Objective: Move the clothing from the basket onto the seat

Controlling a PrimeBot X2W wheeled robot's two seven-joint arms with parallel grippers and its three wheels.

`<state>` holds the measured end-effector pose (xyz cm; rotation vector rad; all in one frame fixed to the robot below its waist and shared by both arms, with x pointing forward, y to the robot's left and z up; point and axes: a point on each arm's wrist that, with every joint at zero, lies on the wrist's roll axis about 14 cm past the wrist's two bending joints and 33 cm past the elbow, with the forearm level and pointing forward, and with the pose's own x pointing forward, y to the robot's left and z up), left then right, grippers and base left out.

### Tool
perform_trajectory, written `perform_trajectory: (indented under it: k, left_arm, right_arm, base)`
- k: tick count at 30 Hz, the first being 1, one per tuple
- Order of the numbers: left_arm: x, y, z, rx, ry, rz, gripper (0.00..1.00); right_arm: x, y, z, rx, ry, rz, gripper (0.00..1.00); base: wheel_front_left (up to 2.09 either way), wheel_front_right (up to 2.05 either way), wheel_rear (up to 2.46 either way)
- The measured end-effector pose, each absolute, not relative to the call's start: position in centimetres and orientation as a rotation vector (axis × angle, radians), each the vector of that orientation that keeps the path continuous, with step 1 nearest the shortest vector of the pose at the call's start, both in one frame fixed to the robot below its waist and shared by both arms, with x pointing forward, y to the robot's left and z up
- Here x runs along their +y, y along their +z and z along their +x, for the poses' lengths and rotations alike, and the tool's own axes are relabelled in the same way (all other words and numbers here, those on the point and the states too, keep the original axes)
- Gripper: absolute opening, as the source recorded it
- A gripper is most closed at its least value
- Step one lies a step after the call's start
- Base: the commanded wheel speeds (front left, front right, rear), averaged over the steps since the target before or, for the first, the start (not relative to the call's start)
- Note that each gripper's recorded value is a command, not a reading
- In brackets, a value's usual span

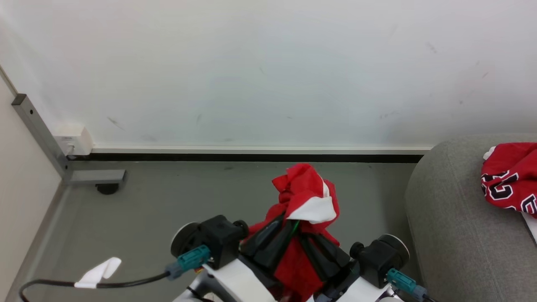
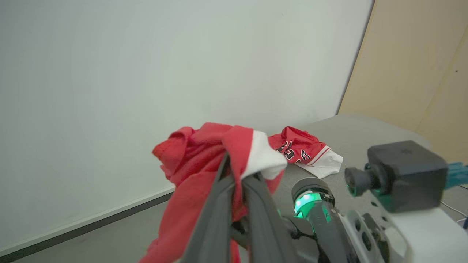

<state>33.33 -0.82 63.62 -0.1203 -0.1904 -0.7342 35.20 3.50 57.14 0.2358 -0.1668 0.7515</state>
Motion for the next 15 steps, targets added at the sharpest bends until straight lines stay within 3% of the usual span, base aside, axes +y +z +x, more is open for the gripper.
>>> perform_trajectory:
  k: [1,2,3,5,15]
  left_arm:
    - [-0.6,63.5,33.5,-0.189,-0.723,-0.120,0.07]
    - [-0.4,63.4,33.8,-0.189,-0.712,-0.116,0.44]
    - [-0.2,63.2,34.0,-0.189,-0.704,-0.114,0.44]
    - [0.0,62.9,34.2,-0.184,-0.699,-0.115,1.00]
    - [0.6,59.7,34.7,-0.136,-0.673,-0.123,1.00]
  right_arm:
    - [3.4,57.2,35.2,-0.170,0.748,0.237,0.00]
    - [3.3,57.3,35.2,-0.172,0.745,0.239,0.00]
    - [3.1,57.4,35.3,-0.176,0.740,0.242,0.00]
    - [2.8,57.7,35.4,-0.184,0.729,0.247,0.00]
    - [-1.3,58.5,37.7,-0.229,0.592,0.220,0.00]
  base:
    - [0.00,0.00,0.00]
    - [0.00,0.00,0.00]
    - [0.00,0.00,0.00]
    - [0.00,0.00,0.00]
    - [0.00,0.00,0.00]
